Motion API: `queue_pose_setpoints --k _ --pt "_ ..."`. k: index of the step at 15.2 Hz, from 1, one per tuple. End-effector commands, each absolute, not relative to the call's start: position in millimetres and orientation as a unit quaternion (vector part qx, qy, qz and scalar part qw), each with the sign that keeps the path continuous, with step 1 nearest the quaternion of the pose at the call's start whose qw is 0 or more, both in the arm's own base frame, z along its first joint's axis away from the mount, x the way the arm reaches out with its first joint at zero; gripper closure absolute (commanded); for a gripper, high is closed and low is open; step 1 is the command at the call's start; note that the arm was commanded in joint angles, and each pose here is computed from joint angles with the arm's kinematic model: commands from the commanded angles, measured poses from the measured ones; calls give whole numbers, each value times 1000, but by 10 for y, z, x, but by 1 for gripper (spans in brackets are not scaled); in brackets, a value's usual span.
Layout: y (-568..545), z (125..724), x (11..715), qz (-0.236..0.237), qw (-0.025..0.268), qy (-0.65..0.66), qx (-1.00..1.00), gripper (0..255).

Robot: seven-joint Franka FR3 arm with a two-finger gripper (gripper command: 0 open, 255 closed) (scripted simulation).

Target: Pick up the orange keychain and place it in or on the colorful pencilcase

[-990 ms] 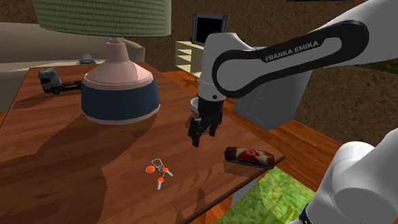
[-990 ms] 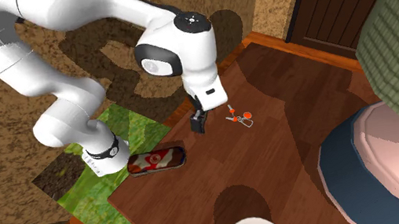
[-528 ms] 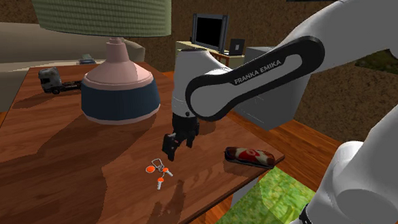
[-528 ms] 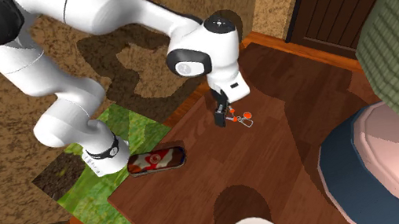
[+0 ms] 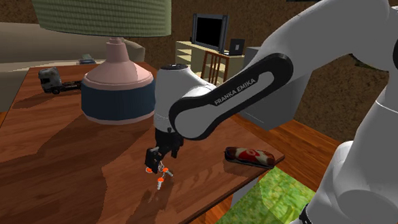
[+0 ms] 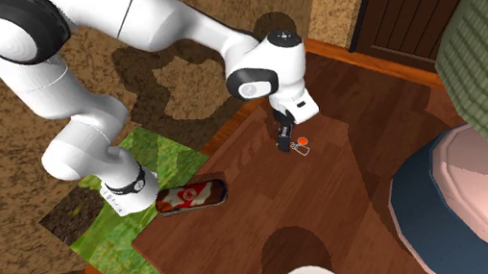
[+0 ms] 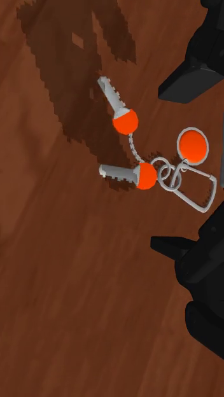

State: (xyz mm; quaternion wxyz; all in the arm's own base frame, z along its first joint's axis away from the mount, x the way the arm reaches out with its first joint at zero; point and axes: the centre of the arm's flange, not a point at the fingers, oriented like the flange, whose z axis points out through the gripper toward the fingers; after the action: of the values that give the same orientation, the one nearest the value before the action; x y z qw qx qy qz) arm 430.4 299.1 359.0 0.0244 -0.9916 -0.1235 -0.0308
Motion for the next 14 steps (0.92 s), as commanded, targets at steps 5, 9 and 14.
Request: queue_pose_setpoints --k 5,9,14 --pt "3015 3342 4328 -31 25 -124 -992 0" --pt "3015 3342 4328 -31 25 -124 -992 0" --pt "3015 3344 4327 -31 25 -124 -992 255"
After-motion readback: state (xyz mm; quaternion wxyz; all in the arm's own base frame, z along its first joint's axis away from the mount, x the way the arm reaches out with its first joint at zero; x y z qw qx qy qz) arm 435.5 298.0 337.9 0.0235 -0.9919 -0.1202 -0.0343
